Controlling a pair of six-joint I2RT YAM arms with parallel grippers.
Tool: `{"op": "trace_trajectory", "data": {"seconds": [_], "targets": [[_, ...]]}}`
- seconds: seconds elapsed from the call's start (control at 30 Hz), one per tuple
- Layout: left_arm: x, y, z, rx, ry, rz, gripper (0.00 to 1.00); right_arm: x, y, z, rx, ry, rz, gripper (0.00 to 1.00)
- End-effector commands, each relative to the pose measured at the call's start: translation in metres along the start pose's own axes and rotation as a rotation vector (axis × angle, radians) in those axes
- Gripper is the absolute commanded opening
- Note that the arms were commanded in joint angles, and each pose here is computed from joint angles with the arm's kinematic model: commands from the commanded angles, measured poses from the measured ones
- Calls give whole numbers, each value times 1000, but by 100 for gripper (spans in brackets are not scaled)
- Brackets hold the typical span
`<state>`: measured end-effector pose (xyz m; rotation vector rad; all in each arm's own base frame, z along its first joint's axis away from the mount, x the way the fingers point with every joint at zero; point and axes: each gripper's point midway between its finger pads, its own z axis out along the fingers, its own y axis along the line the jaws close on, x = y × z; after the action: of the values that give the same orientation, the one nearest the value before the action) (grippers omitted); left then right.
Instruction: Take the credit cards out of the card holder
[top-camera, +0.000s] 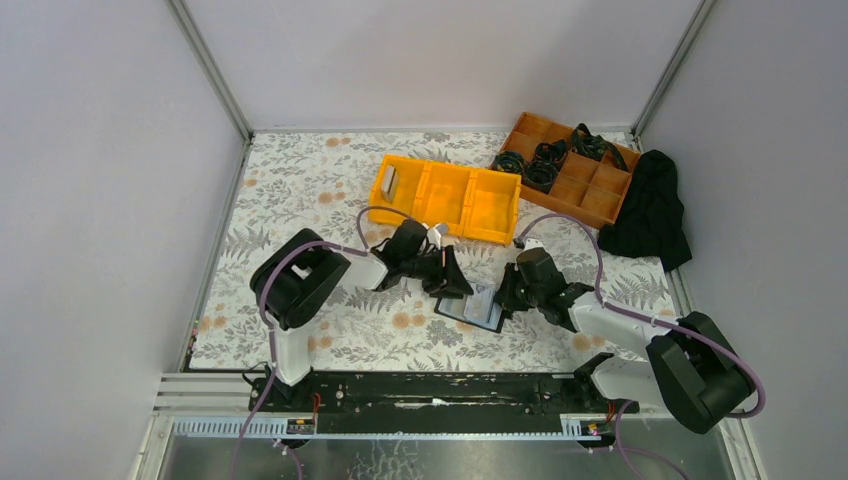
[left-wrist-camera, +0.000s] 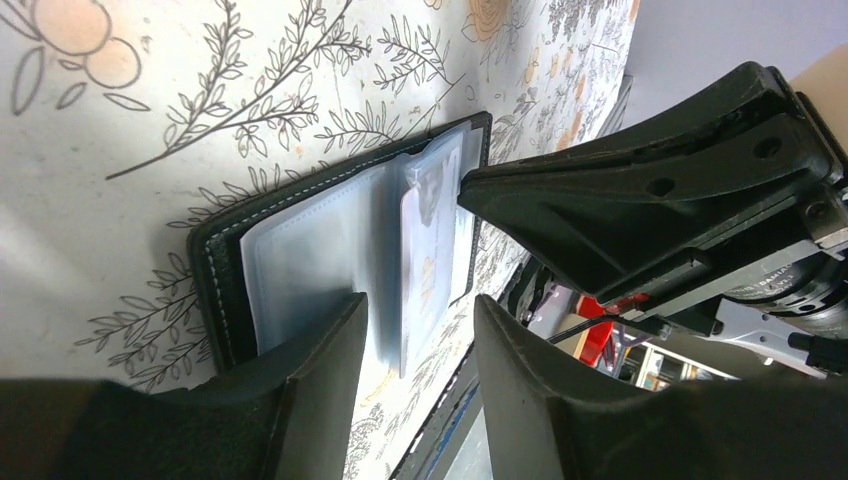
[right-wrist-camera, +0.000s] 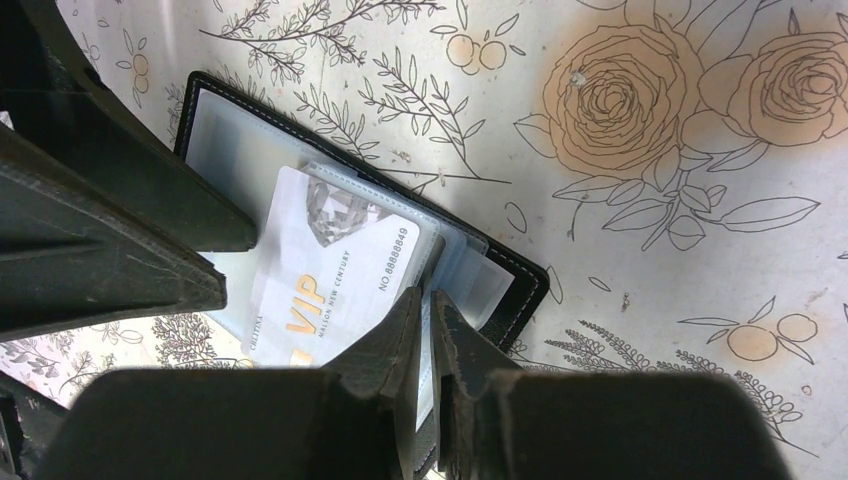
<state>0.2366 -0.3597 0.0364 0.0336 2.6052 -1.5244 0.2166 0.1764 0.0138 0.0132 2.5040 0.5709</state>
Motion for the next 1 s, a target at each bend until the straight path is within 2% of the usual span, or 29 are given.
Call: {"op": "trace_trajectory", "data": {"seconds": [0.0,0.33,0.73,0.97], "targets": [[-1,36,-10,-136,-5,9,52,15,-4,2,13,53,-2,14],[10,10,-14,-47,31,18,49,16,-3,3,13,57,-1,14],[38,-16,5,70,106,1,48,18,-5,4,15,68,-2,14],[37,-27,1,100,93,7,42,23,-6,7,16,81,2,14]]}}
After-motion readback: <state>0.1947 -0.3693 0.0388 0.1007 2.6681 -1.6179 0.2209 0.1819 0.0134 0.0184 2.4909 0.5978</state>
